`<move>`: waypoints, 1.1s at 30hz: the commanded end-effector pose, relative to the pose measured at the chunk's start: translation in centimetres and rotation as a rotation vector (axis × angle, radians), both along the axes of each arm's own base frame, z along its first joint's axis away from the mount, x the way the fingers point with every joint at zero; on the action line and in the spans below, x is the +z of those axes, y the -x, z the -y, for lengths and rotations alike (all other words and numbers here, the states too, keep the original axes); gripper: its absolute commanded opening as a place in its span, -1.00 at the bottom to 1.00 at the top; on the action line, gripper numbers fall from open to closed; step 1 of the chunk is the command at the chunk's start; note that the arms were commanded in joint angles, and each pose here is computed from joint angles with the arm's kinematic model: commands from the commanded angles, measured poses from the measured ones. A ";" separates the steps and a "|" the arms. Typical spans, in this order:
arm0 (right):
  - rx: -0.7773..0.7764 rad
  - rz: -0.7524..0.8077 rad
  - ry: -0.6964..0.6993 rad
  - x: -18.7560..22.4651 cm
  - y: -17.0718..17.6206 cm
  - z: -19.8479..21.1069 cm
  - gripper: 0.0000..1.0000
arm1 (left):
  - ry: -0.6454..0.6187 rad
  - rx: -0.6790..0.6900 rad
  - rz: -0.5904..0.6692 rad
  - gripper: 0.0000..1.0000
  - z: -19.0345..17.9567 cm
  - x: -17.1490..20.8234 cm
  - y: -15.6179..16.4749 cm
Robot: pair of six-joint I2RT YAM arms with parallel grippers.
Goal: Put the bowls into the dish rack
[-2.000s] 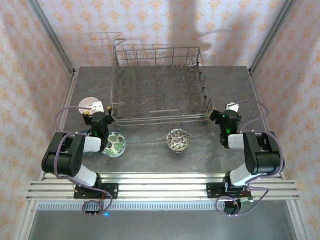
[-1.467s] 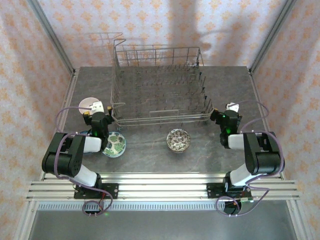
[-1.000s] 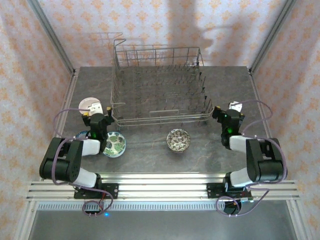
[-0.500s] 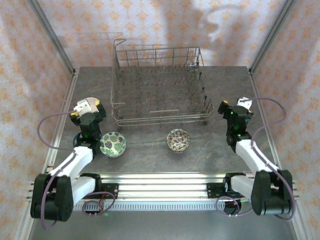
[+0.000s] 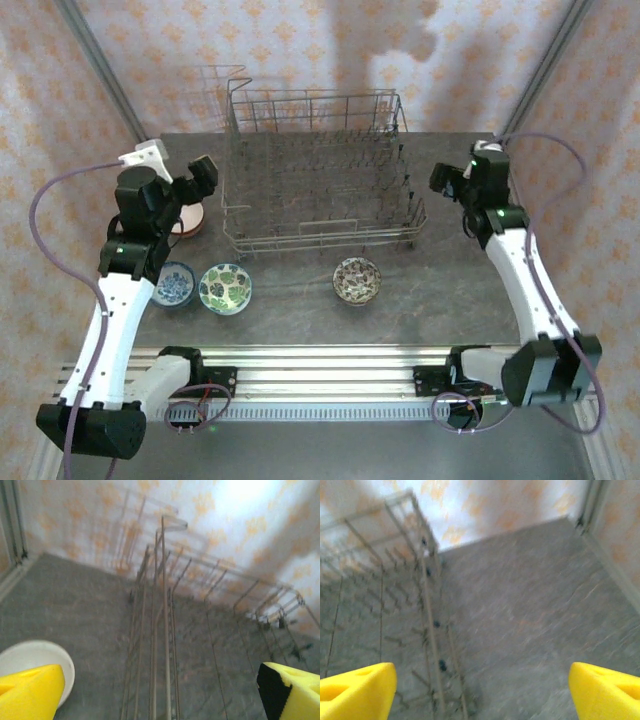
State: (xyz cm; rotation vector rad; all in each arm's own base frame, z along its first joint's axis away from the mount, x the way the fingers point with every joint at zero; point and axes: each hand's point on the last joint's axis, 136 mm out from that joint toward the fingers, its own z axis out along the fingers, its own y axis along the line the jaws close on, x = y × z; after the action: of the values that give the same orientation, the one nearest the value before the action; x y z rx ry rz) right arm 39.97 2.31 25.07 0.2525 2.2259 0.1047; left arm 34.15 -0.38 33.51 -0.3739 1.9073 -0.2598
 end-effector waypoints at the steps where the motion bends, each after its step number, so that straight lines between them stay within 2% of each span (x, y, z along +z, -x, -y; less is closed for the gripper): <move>1: 0.026 -0.203 0.030 -3.2 1.3 -1.2 0.73 | 0.041 -0.084 -0.202 0.99 1.8 -3.7 0.7; 4: 0.019 -0.269 0.044 -4.8 0.4 -1.6 0.66 | 0.040 -0.128 -0.279 0.99 2.8 -4.9 0.0; 16: -0.108 -0.415 0.158 -8.1 -1.5 0.4 0.49 | 0.014 -0.206 -0.402 0.99 4.9 -7.5 -3.1; 26: -0.240 -0.391 0.272 -7.1 -1.6 3.3 0.33 | -0.026 -0.308 -0.451 0.98 8.1 -8.9 -3.5; 33: -0.283 -0.414 0.218 -8.0 -1.3 4.9 0.22 | -0.028 -0.426 -0.497 0.99 11.5 -9.8 -3.7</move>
State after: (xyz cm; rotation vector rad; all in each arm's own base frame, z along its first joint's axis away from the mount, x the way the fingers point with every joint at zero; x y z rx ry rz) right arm 42.15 1.73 16.91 0.3517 2.5792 -0.2147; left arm 38.22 -10.09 23.40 -0.0897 2.4495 -0.4168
